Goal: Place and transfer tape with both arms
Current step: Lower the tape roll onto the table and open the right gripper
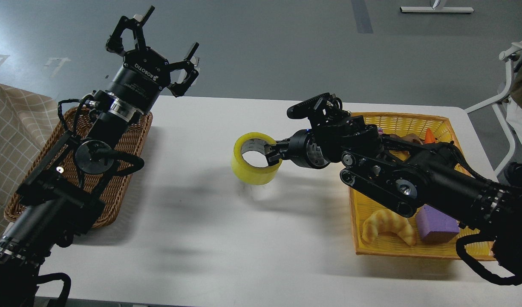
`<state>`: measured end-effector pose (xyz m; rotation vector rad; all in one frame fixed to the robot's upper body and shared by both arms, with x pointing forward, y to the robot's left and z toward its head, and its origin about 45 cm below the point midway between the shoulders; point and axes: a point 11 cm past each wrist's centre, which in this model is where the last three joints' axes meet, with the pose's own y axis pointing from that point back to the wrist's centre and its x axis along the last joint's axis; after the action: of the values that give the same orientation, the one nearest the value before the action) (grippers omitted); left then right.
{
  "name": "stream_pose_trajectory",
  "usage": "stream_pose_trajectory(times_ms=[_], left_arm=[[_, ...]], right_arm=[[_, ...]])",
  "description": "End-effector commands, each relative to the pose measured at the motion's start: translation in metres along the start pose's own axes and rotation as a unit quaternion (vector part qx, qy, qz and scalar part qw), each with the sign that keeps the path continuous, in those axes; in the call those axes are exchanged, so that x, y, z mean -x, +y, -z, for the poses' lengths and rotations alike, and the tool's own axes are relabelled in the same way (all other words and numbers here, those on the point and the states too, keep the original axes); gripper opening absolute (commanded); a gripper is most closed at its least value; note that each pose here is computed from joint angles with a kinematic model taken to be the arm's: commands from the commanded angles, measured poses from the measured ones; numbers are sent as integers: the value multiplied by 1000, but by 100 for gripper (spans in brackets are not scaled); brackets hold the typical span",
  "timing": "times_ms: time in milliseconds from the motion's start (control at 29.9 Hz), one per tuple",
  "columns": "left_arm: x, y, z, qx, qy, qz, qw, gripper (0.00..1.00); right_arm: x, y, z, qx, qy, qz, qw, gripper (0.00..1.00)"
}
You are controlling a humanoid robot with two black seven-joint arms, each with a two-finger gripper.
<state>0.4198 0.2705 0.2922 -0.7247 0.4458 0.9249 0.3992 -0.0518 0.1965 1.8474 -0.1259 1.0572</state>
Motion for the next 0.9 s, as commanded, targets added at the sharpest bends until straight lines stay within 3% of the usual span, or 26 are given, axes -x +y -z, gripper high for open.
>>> stream_pose_trajectory(times_ms=[0,869], left_arm=[[0,0,0,-1,0,0,1000,98],[-1,0,-8,14,0,-2,1000,98]], right_arm=[[3,-5,7,-5,0,5,1000,0],[29,-21,-2,24,15,45,999,0]])
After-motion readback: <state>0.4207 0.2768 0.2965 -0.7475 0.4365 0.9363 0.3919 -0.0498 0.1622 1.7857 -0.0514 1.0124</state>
